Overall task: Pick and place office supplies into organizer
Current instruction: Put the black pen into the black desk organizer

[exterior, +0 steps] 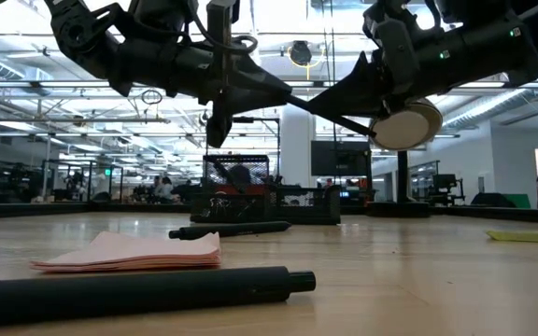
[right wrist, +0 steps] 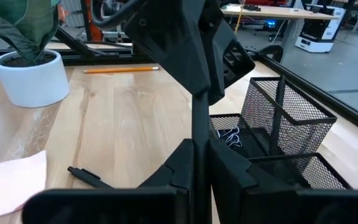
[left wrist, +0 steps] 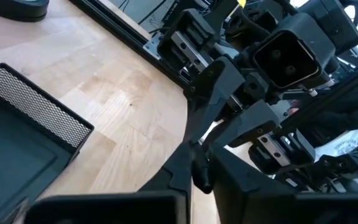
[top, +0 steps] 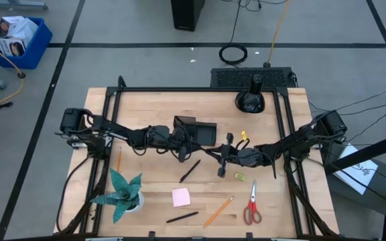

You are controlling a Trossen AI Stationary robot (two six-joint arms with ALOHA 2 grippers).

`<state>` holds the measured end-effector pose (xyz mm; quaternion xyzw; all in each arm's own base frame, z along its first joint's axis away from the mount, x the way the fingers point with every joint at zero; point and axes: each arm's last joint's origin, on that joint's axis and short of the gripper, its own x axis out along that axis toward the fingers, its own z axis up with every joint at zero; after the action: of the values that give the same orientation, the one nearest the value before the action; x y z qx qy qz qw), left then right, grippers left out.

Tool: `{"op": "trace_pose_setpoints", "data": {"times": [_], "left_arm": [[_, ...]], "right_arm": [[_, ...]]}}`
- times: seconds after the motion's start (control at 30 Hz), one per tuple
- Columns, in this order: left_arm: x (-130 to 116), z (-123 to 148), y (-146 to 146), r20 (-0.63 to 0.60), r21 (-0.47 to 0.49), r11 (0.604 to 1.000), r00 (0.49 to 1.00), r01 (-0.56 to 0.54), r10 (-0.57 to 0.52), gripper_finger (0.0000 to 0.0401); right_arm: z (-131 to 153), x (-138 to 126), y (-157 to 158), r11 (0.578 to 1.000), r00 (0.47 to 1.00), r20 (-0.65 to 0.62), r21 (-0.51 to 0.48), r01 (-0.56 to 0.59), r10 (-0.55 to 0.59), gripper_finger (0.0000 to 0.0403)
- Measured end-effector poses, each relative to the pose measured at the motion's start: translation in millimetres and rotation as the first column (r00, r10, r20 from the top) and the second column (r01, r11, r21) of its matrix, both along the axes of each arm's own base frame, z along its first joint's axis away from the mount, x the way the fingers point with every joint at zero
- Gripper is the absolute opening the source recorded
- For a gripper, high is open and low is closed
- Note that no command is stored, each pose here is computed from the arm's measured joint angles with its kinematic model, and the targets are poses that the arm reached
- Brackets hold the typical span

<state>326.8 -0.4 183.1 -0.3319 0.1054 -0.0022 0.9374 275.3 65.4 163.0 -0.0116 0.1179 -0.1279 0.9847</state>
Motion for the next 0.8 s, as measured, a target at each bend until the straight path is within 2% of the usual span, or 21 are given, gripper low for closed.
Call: {"op": "trace_pose_setpoints", "data": {"times": [0.1,0.37,0.53,0.8], "left_arm": [[0,0,0,0.002,0.025,1.0,1.0,0.007,-0.007,0.0019],[0,0,0,0.005,0.067,0.998,1.0,0.016,-0.017,0.0033],[-1,-4,0,-0.043,0.088,0.996,0.999,0.025,-0.022,0.0019],[-4,-14,1,-0.137,0.122,0.993,0.99,-0.006,0.023,0.0032]], "right_arm": [[0,0,0,1.0,1.0,0.0,0.0,0.0,0.0,0.003],[0,0,0,1.0,1.0,-0.008,-0.028,-0.015,0.015,0.0036],[-1,0,1,0.998,0.999,-0.022,-0.051,-0.03,0.029,0.0067],[4,-1,2,0.996,0.999,-0.011,-0.075,-0.038,0.037,0.0114]]}}
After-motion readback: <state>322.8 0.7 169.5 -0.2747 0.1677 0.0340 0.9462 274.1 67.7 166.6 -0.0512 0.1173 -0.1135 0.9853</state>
